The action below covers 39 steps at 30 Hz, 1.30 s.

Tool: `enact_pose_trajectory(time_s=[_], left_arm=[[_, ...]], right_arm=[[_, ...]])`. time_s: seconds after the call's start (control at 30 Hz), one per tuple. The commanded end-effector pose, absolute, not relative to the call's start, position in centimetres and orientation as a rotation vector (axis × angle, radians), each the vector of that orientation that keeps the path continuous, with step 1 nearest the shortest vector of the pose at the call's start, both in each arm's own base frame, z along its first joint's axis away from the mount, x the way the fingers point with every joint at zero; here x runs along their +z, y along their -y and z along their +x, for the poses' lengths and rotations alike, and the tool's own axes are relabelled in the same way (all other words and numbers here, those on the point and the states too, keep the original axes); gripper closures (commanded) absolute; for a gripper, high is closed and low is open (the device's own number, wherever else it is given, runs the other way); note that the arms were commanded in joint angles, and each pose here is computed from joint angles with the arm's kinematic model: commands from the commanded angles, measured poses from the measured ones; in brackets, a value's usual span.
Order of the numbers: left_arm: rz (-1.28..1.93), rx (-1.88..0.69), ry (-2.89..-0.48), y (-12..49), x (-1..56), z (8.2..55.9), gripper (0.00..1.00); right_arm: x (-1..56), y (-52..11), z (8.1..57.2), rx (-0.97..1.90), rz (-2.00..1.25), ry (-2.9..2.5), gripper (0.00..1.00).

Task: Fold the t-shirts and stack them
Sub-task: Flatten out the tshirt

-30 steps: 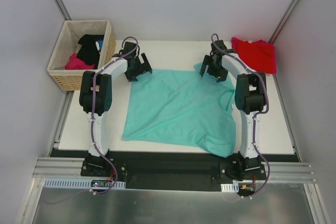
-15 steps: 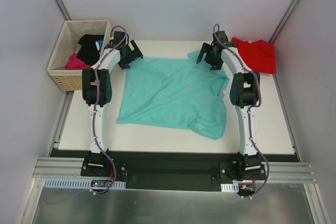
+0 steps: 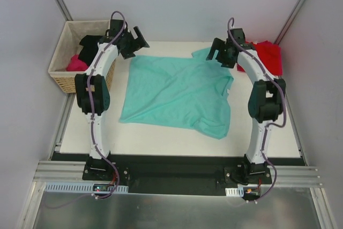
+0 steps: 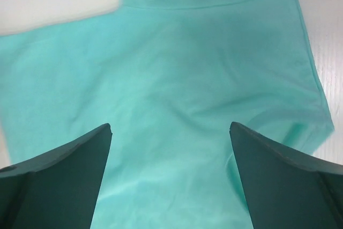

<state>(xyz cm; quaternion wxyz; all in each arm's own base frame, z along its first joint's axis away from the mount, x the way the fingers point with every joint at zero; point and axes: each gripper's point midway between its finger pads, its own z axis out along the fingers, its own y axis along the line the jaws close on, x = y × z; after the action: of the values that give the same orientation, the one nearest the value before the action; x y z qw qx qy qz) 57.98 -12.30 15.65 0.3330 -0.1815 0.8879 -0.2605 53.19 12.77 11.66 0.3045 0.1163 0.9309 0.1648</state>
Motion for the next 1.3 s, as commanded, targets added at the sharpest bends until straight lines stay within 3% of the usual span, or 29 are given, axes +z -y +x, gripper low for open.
enact_pose_trajectory(time_s=[0.0,0.17,0.3,0.4,0.5,0.9,1.27], left_arm=[[-0.301,-0.823,-2.233,16.7,25.7,49.5,0.01],[-0.280,-0.713,-2.362,17.7,20.5,42.2,0.01],[-0.324,-0.715,-2.440,17.1,15.5,36.2,0.01],[-0.353,-0.698,-2.457,16.2,13.4,33.7,0.01],[-0.361,-0.680,-2.468,15.6,12.3,32.0,0.01],[-0.395,-0.657,-2.514,14.7,9.7,29.3,0.01],[-0.290,-0.850,-2.447,19.9,9.6,32.8,0.01]], right_arm=[[24.5,-16.5,46.9,0.485,0.110,-2.269,0.04],[20.1,-18.2,38.2,0.443,0.030,-2.421,0.01],[13.6,-18.3,32.2,0.386,-0.020,-2.575,0.07],[12.6,-17.8,30.4,0.348,-0.015,-2.572,0.13],[11.5,-17.4,28.7,0.317,-0.031,-2.583,0.12],[8.1,-18.5,26.3,0.267,-0.095,-2.640,0.10],[6.8,-18.6,27.7,0.192,-0.072,-2.636,0.09]])
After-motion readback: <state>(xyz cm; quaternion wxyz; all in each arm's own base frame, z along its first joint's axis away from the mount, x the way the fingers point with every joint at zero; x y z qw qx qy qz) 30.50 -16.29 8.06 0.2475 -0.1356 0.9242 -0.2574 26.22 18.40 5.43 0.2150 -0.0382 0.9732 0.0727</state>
